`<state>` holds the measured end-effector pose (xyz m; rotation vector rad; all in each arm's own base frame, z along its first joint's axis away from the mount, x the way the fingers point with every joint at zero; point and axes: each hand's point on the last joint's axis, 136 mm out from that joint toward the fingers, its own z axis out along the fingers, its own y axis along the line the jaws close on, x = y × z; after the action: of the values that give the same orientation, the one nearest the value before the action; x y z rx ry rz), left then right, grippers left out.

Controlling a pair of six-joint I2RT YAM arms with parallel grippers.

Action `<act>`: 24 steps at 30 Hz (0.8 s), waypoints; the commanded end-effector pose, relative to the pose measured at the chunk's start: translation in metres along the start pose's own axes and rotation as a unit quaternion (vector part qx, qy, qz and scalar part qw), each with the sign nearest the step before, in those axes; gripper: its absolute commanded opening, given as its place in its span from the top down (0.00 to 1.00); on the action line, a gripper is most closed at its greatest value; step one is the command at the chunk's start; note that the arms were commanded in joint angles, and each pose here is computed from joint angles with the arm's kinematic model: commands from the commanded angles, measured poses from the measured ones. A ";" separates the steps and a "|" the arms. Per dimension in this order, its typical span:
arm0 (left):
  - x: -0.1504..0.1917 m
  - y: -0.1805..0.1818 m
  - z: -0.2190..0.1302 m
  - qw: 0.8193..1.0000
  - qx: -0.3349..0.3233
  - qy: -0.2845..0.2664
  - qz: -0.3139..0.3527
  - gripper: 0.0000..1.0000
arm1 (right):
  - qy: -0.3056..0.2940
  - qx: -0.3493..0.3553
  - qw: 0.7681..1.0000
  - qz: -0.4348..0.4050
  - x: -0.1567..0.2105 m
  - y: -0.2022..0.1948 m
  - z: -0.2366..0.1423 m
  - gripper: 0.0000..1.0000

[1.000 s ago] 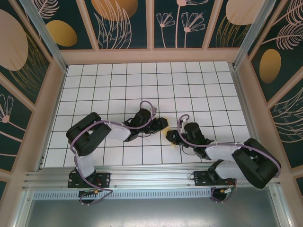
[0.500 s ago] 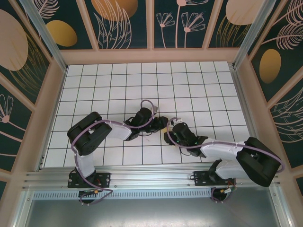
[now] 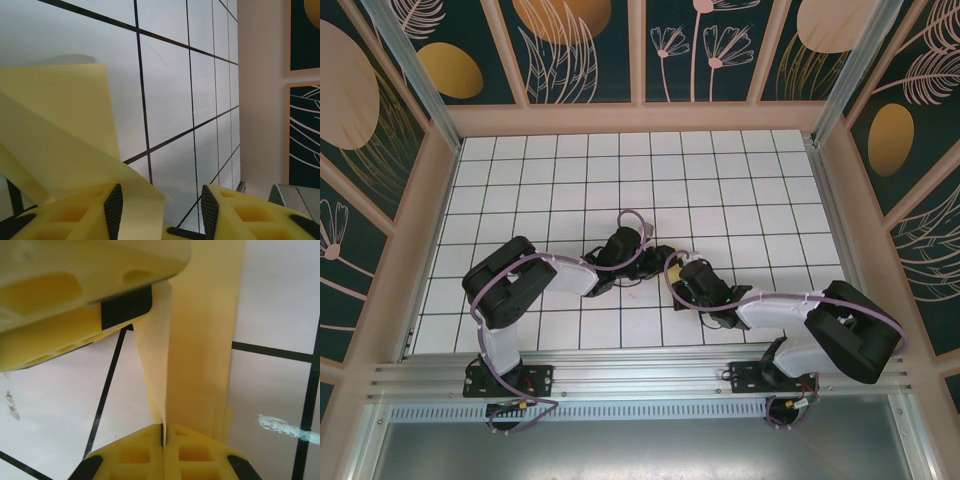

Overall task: Fold a paper plane with a square sheet of paper (pick it up from the middle)
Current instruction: Fold the wing for the fifth time at the center of the table.

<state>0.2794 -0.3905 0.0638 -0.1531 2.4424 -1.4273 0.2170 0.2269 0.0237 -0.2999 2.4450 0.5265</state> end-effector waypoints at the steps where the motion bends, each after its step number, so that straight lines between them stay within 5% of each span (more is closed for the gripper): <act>1: -0.006 -0.019 -0.006 1.000 0.017 -0.012 0.016 0.52 | -0.014 -0.049 0.998 0.023 -0.007 0.019 -0.002 0.97; 11: -0.007 -0.016 -0.029 0.999 0.001 -0.034 0.024 0.48 | -0.025 -0.132 0.988 0.078 -0.009 0.043 0.000 0.97; 24: 0.003 0.006 -0.020 1.000 -0.004 -0.020 0.005 0.49 | 0.005 -0.139 0.985 0.099 0.005 0.043 0.011 0.95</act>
<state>0.2740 -0.3698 0.0736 -0.1838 2.4086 -1.3806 0.2041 0.2654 0.0215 -0.1920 2.4437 0.9010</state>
